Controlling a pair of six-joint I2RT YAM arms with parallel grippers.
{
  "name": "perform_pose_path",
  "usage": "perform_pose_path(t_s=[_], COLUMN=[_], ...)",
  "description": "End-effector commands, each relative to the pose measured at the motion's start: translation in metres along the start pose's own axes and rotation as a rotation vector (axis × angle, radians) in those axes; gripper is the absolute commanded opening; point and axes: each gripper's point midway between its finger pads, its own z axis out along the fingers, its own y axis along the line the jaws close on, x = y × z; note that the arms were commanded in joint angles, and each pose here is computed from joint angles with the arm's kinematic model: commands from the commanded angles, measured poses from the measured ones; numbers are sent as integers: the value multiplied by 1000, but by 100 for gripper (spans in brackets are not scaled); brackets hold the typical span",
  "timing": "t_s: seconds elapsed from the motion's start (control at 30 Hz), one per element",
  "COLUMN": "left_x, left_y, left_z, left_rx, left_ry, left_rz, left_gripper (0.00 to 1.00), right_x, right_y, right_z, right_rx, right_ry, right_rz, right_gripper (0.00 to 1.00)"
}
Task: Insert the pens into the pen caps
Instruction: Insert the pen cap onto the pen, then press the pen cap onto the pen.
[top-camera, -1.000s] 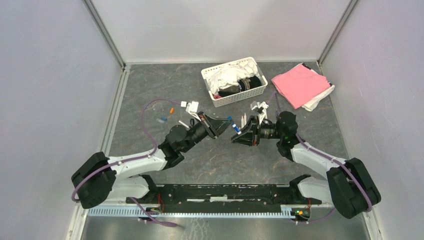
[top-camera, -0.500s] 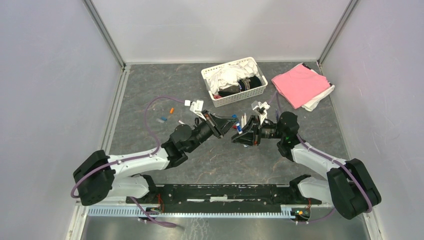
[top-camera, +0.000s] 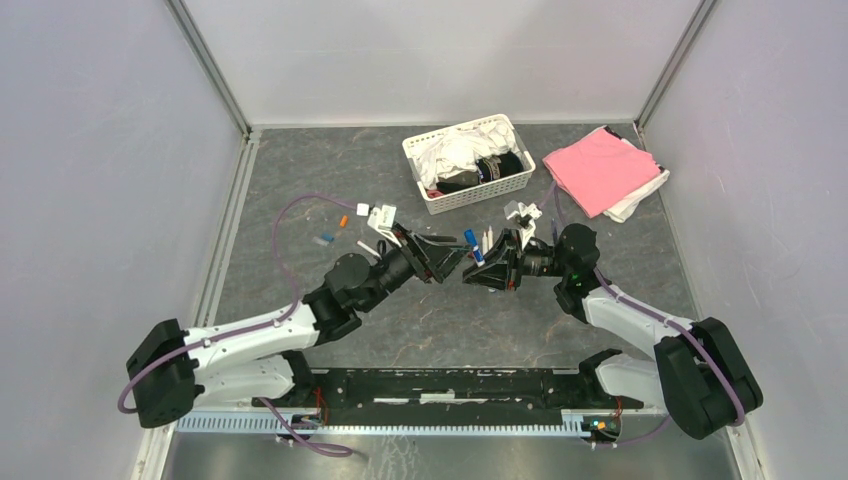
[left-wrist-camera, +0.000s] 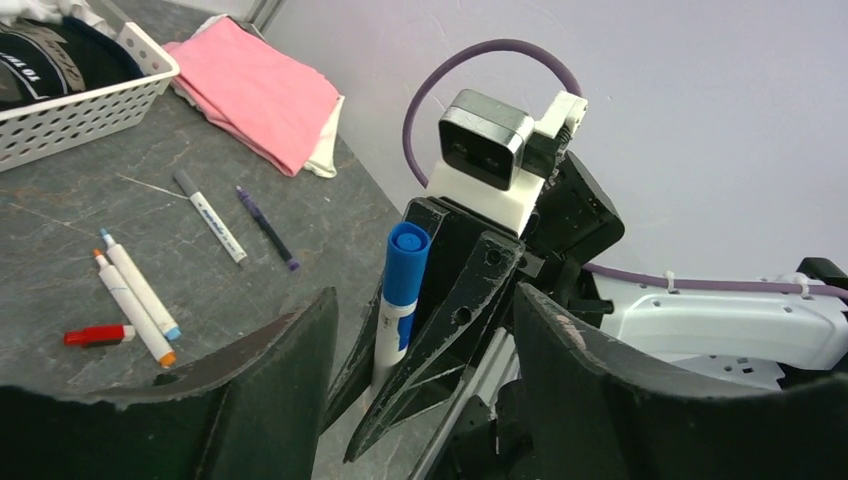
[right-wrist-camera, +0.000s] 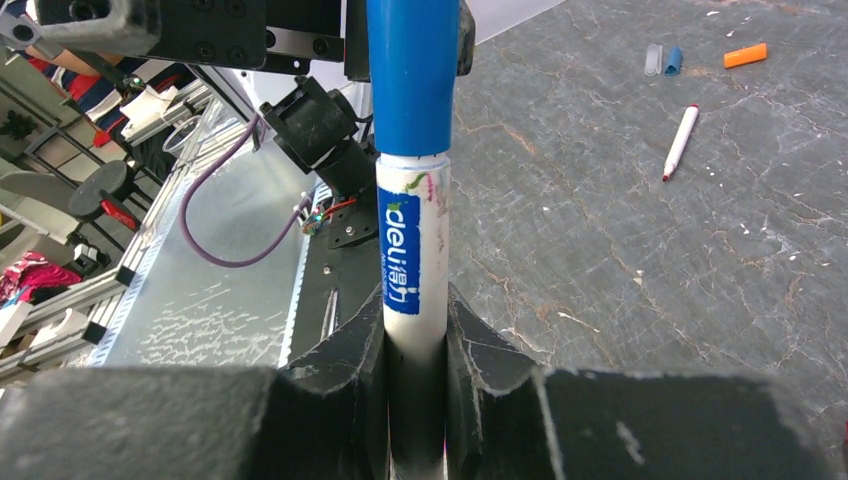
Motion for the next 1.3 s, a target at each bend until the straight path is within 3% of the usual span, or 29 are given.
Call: perform_pose_path(t_s=[0.0,0.2,0.33,0.5,0.57,0.73,0.9,1.13,1.27], left_x=[-9,-26,-22,-14,-13,-14,-15,-12,-9], left_y=[7,1,-21,-31,-35,-34,-35,-37,-35], left_z=[-10,-14,-3,15,16,21,23,30,32], left_rx=[-39,-36,89,127,156,158,171,177,167], left_ry=[-30,-76,-57,-4,-14,-26,-39,-15,-3], left_rz=[62,96,172,174,164,146,133,121,115], left_gripper=[76,79,82,88,99,99,90,63,53], right_x=[-13,-11,-10,-8,-8,-7,-6,-5,-5], right_y=[7,14,15,14,14,15,14,12,12], right_z=[0,-1,-1,-1,-1,0,0,1,1], right_rx=[-29,-80,-87,-87,-89,-91,-88,-84,-85], right_ry=[-28,-7,-3,2,4,7,13,19,19], right_rz=[-102,-168,-176,-172,-169,-166,-161,-153,-155], right_gripper=[0,0,0,0,0,0,0,0,0])
